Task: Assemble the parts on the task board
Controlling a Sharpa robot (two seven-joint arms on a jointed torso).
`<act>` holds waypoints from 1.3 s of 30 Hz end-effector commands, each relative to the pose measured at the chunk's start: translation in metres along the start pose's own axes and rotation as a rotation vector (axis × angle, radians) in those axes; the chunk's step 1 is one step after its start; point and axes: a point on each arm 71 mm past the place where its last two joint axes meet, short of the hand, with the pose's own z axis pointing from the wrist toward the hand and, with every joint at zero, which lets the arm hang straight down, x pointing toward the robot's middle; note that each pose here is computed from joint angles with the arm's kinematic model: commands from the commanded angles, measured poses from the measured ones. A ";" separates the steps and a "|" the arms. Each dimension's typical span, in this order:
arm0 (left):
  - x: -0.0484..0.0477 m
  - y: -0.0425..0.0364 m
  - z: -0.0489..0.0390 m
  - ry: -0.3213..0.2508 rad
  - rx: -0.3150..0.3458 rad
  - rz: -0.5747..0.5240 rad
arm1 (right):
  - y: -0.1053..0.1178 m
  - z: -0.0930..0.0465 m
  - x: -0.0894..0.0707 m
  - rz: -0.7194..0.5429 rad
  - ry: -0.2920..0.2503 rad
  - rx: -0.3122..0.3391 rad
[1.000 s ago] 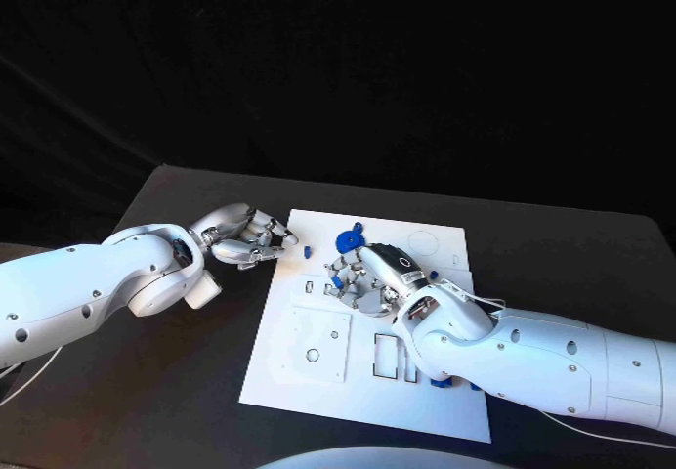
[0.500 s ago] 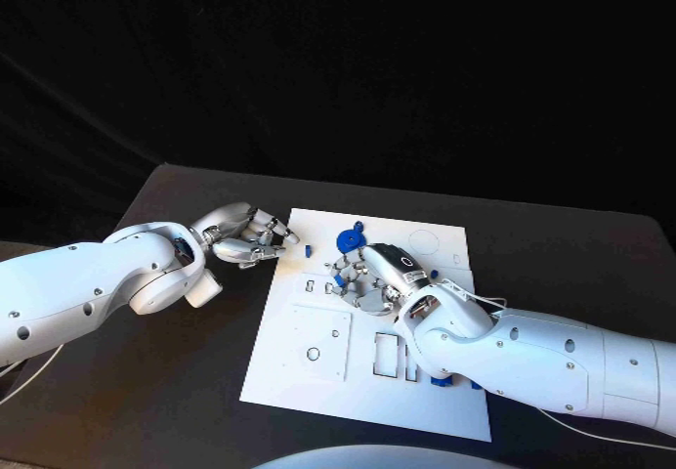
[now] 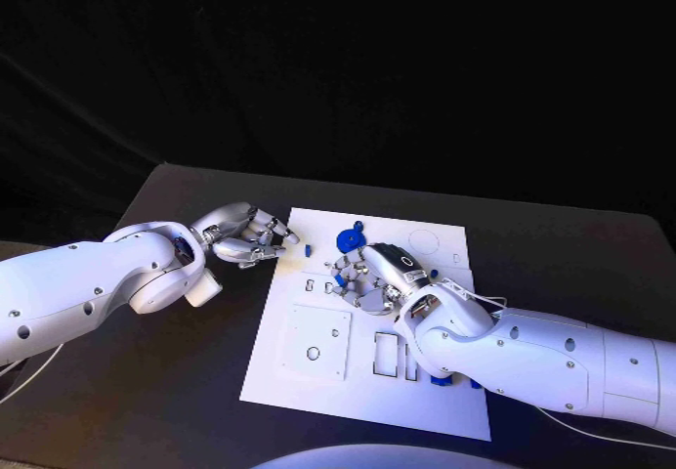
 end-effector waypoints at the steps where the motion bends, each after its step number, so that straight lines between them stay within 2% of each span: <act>1: 0.0014 -0.0011 0.0006 0.017 0.003 -0.001 | 0.001 0.000 0.002 -0.003 0.019 -0.014; 24: 0.0013 -0.0005 0.0008 0.021 -0.002 0.001 | 0.000 -0.001 0.004 0.000 0.051 -0.020; 39: 0.0007 0.0003 0.0009 0.020 -0.004 0.002 | 0.003 -0.002 0.002 -0.017 0.026 -0.037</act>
